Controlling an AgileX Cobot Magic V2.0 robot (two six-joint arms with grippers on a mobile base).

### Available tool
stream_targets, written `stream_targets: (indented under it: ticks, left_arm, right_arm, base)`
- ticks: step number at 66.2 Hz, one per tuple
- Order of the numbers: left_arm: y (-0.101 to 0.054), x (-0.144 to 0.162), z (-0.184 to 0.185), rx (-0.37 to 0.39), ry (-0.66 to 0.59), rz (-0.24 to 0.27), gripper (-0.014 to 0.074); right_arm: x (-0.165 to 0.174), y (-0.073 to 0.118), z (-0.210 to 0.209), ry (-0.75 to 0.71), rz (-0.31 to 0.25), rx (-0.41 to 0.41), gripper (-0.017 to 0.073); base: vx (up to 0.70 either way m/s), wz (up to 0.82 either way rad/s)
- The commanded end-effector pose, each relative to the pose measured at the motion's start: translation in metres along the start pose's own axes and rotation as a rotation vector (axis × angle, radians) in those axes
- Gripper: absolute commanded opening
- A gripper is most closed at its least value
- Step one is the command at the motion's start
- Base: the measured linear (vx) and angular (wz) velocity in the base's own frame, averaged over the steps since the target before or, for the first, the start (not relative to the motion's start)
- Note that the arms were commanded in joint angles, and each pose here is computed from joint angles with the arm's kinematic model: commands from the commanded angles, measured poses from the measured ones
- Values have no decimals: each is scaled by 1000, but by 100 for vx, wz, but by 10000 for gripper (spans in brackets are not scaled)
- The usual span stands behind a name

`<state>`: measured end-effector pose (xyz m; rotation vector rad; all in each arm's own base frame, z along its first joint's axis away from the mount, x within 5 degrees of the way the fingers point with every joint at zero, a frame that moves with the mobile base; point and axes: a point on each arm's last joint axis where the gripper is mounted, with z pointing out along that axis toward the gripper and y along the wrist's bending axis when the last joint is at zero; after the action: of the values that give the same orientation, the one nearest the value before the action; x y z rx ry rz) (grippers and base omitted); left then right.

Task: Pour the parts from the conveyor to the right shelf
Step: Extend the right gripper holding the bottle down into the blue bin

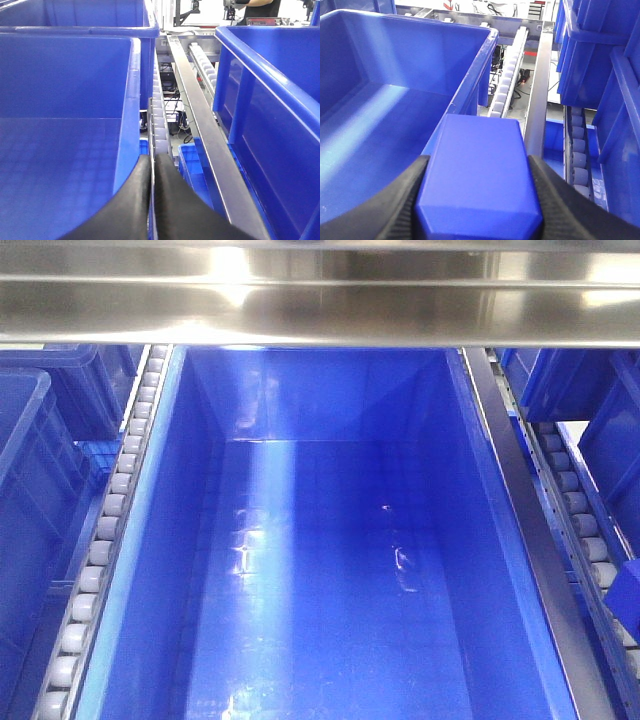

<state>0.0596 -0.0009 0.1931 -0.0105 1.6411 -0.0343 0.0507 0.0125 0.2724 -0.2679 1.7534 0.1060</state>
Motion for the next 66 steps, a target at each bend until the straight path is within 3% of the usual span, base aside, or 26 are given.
stream_targets:
  ticks: [1, 45, 56, 66]
  left_arm:
    - [-1, -13, 0, 12, -81, -16, -6]
    - [-1, -13, 0, 12, -81, -16, -6]
    - [-1, -13, 0, 12, -81, -16, -6]
    - [-1, -13, 0, 12, -81, -16, -6]
  right_arm:
    - [-16, -2, -3, -100, -7, 19, -5]
    - [-17, -2, -3, -114, -8, 22, -5]
    - [-26, -3, -1, -158, 57, 22, -5]
    - [-48, -6, 15, -58, 82, 24, -5]
  base:
    - [0, 0]
    - [0, 0]
    - [0, 0]
    - [0, 0]
